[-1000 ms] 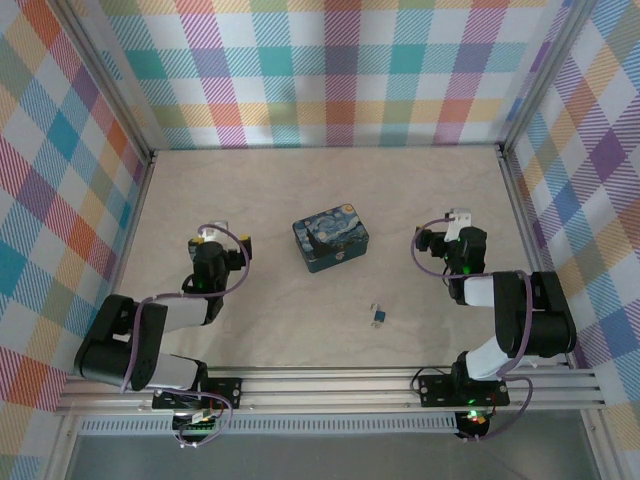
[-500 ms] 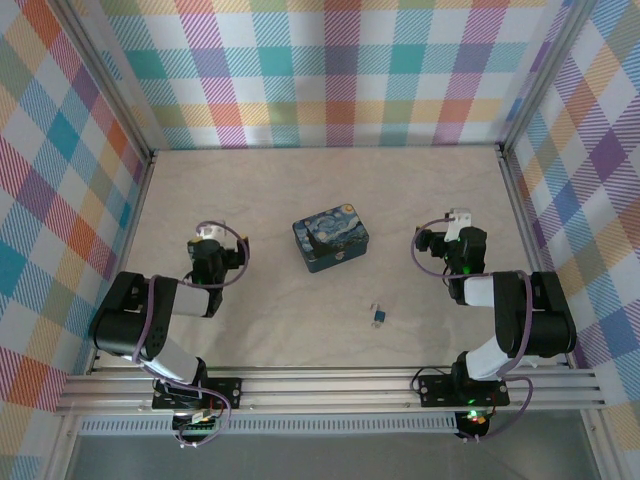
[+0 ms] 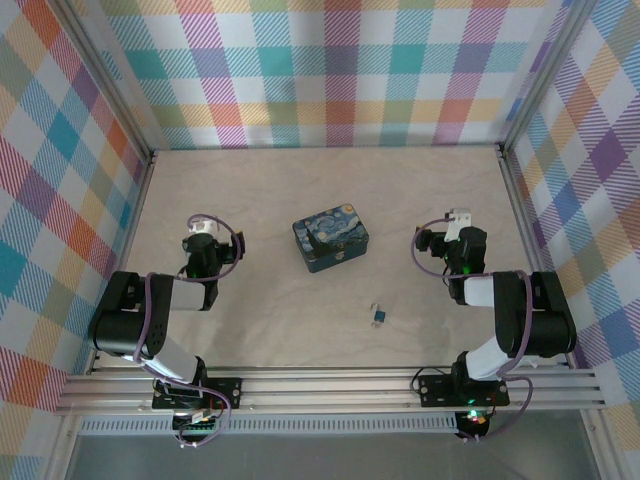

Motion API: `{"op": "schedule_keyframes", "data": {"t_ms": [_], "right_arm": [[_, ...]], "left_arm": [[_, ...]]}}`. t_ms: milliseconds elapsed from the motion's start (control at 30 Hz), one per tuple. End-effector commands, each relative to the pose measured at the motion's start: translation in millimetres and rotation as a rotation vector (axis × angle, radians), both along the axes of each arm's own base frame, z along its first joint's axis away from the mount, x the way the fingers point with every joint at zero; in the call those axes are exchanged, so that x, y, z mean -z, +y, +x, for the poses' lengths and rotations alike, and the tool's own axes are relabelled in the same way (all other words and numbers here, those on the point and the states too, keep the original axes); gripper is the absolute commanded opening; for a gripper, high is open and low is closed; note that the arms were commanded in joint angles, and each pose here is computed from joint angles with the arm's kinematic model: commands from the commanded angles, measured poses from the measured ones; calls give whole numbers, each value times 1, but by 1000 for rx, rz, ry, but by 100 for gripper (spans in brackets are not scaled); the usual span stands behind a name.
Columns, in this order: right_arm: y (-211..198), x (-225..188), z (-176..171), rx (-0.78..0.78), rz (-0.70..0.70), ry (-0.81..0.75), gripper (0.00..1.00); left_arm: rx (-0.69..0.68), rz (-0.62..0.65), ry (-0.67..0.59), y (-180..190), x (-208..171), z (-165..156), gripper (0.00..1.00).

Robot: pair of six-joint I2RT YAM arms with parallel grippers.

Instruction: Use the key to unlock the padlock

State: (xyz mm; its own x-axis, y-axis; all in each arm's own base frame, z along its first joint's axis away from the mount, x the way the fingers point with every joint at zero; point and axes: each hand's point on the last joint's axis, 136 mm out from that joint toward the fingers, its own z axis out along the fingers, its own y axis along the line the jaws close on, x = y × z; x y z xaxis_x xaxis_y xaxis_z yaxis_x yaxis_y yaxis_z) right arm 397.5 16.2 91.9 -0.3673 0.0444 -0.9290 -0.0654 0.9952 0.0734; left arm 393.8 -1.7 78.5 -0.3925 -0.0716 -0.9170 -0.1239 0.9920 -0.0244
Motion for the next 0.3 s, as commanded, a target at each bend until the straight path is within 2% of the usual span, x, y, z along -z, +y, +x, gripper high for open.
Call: {"op": "schedule_keyframes", "data": {"t_ms": [0,267], "right_arm": [[2,0,0,-9,10,3,100],[2,0,0,-11,10,2,100]], "left_arm": [[0,-13,-3,1,-2,3,100],[-1,-13,-5,1,-2,3,100]]}}
